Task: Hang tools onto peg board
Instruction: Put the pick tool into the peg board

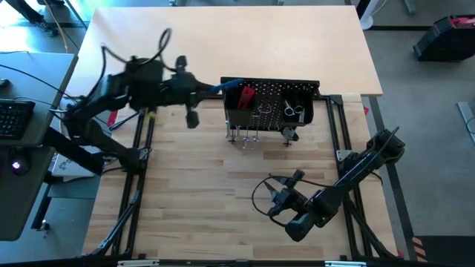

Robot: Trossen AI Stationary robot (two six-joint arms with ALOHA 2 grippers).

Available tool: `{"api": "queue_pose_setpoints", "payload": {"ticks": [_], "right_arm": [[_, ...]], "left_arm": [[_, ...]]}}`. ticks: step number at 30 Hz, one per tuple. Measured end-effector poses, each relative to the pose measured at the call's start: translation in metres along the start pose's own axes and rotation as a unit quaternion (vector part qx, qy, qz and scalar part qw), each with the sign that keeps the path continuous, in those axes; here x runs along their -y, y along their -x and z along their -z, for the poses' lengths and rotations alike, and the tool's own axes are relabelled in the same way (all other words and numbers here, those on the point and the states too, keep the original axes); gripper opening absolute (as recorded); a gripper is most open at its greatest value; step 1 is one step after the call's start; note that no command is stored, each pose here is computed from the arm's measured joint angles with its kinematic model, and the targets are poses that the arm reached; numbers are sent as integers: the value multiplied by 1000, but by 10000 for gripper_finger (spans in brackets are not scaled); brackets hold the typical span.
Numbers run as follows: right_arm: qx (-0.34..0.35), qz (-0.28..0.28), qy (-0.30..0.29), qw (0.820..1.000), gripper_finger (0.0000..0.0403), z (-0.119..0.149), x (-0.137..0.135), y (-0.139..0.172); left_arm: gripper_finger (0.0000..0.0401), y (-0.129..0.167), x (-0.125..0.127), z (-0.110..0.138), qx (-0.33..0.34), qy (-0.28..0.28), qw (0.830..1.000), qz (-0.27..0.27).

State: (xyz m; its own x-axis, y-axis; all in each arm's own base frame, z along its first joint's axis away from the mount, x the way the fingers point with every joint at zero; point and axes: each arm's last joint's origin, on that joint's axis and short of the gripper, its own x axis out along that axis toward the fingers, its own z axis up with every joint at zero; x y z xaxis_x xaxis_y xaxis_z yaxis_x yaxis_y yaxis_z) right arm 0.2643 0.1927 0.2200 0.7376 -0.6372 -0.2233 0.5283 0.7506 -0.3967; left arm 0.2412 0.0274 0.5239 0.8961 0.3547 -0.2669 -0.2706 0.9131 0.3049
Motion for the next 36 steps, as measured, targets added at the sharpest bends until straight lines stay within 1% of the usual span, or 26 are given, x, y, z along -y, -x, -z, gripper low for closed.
{"api": "queue_pose_setpoints", "payload": {"ticks": [6, 10, 13, 19, 22, 26, 28, 30, 32, 36], "right_arm": [[-10, -15, -4, 1000, 130, 1, -1, 0], [-15, -22, -12, 1000, 130, 1, -1, 0], [-20, -23, -13, 999, 130, 4, -1, 0], [-25, -29, -15, 999, 130, 5, -1, 1], [-26, -31, -15, 999, 130, 5, -1, 1], [-26, -31, -14, 999, 130, 5, -1, 1], [-26, -31, -15, 999, 130, 5, -1, 1], [-26, -29, -16, 999, 130, 5, -1, -1], [-27, -28, -18, 999, 130, 4, -1, -1], [-27, -28, -23, 999, 130, 4, -1, -3]], "left_arm": [[10, -32, -9, 9, -45, 17, 999, 19], [10, -43, -17, 15, -61, 37, 997, 35], [11, -50, -20, 18, -68, 47, 996, 37], [22, -48, -24, 19, -71, 50, 996, 32], [9, -40, -27, 14, -62, 46, 996, 35], [9, -24, -31, 1, -27, 54, 997, 45], [9, -20, -32, 0, -27, 55, 997, 45], [9, -22, -32, 3, -39, 55, 997, 47], [9, -30, -31, 6, -54, 55, 996, 48], [9, -41, -35, 11, -64, 63, 994, 58]]}}
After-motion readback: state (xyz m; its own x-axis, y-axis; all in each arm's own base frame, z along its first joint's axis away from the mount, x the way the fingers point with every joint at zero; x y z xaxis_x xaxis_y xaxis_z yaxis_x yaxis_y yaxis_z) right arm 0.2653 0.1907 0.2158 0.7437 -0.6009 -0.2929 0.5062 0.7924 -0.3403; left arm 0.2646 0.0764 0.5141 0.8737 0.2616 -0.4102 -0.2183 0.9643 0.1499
